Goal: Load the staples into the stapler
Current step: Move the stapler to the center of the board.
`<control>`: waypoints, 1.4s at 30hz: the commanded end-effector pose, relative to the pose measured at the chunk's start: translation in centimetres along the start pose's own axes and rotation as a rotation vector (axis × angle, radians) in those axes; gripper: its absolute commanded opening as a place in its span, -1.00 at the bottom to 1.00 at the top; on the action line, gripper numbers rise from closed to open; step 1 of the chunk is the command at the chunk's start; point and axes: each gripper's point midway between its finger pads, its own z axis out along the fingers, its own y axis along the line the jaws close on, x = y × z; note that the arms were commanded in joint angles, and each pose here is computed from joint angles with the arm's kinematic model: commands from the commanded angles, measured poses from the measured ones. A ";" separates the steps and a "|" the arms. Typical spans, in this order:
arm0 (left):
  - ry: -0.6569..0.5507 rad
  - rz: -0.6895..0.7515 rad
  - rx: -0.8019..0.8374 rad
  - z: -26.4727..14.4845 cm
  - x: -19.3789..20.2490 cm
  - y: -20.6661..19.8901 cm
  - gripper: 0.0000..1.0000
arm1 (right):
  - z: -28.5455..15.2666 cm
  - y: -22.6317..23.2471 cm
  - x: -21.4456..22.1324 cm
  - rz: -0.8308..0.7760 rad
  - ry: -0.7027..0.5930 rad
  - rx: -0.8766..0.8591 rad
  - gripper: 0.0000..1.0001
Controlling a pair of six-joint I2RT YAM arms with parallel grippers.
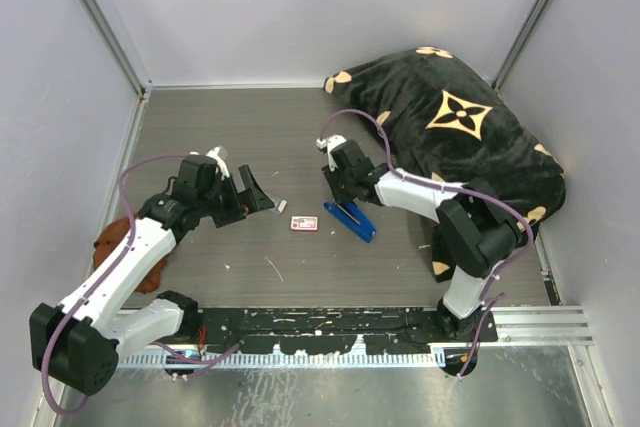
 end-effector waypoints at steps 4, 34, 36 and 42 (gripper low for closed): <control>0.041 -0.044 0.128 2.6 1.4 -2.9 0.80 | -3.4 5.4 -2.2 0.089 -0.164 -0.034 -0.66; 0.195 -0.102 0.181 5.0 9.0 -2.4 0.76 | -10.3 11.1 4.9 0.253 -0.065 -0.219 0.42; 0.206 -0.107 0.187 5.4 9.3 -3.0 0.76 | -10.5 11.0 5.8 0.273 -0.040 -0.245 0.38; 0.224 -0.124 0.186 6.8 10.2 -4.3 0.56 | -10.2 10.5 9.8 0.348 0.031 -0.335 0.20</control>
